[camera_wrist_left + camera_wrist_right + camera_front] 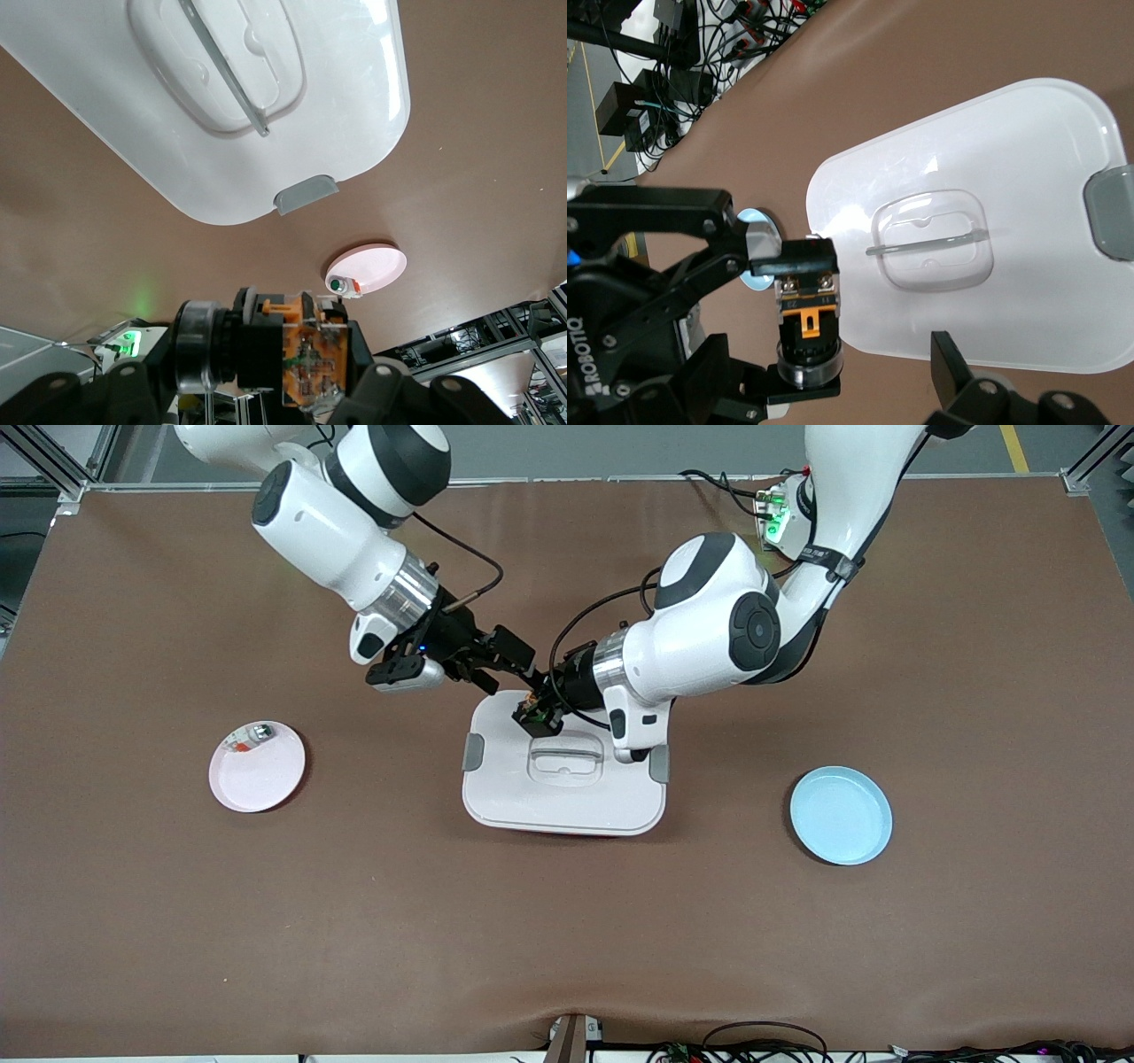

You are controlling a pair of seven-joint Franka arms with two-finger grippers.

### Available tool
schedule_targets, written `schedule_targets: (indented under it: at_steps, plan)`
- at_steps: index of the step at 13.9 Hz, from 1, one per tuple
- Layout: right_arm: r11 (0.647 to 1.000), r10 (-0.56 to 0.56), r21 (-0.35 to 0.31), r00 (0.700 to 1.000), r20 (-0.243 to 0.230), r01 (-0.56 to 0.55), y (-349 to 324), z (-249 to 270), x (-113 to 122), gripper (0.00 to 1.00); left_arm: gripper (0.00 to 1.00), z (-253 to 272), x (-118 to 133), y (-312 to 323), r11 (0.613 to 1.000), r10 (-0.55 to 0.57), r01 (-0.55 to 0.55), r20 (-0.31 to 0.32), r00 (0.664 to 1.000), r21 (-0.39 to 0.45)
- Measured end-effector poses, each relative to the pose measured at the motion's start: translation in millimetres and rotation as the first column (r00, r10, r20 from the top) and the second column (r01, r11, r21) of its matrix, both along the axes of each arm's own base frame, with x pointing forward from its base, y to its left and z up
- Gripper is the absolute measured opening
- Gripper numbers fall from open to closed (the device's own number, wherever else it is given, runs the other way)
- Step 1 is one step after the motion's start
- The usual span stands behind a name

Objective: Transfer orange switch to right arm and place
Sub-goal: 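Grasp the switch with the right gripper beside the left gripper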

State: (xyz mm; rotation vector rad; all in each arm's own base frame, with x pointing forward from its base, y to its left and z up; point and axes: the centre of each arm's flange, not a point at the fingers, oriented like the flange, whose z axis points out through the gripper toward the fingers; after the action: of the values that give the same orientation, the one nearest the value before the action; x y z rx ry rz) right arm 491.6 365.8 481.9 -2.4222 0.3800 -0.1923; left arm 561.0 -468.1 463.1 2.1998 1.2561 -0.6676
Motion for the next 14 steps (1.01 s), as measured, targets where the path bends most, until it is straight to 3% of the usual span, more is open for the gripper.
schedule_targets:
  at_steps: [14]
  plan:
    - [1.0,-0.005,-0.003,1.0,0.013,0.005,10.5,-12.2,5.8,1.0,0.73,-1.8,0.2,-1.8,1.0,0.02,-0.02,-0.019,1.0,-0.002]
